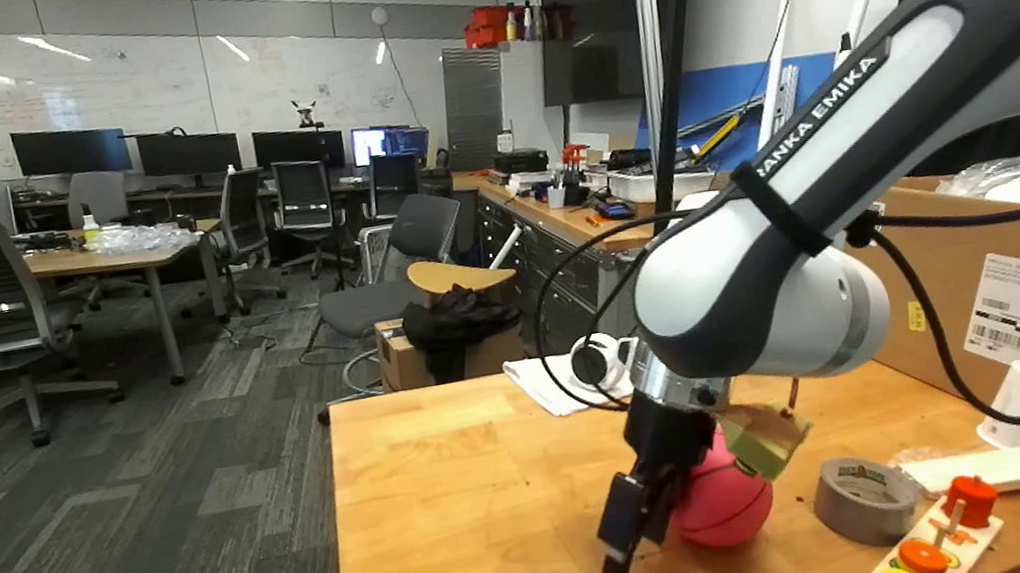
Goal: Push the ball to the right
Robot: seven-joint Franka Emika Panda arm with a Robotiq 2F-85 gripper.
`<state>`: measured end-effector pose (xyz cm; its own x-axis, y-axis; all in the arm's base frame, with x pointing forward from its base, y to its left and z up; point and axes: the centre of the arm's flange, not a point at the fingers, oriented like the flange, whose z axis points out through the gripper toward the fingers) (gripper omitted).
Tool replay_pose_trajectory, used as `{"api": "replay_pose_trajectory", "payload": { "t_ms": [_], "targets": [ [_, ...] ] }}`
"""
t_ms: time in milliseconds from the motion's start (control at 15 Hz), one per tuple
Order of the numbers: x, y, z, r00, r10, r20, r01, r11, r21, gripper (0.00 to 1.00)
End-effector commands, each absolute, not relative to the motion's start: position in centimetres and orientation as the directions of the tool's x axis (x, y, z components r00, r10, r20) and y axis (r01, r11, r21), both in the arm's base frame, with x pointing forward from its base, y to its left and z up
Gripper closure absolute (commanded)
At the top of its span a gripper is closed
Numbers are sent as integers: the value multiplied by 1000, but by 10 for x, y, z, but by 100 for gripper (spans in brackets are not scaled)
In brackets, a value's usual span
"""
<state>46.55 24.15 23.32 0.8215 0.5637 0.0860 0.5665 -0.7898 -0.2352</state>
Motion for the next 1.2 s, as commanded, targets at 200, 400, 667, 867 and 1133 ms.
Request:
{"api": "replay_pose_trajectory", "payload": {
  "t_ms": [200, 400, 667, 867, 1133],
  "targets": [
    [520, 159, 375, 772, 631, 73, 616, -772, 157, 0],
    [512, 151, 425, 751, 656, 75, 599, -724, 341, 0],
    [493, 172, 405, 797, 584, 157, 449, -745, 494, 0],
    [476, 191, 364, 842, 514, 166, 403, -803, 439, 0],
    [457, 217, 319, 876, 456, 159, 375, -850, 370, 0]
  ]
}}
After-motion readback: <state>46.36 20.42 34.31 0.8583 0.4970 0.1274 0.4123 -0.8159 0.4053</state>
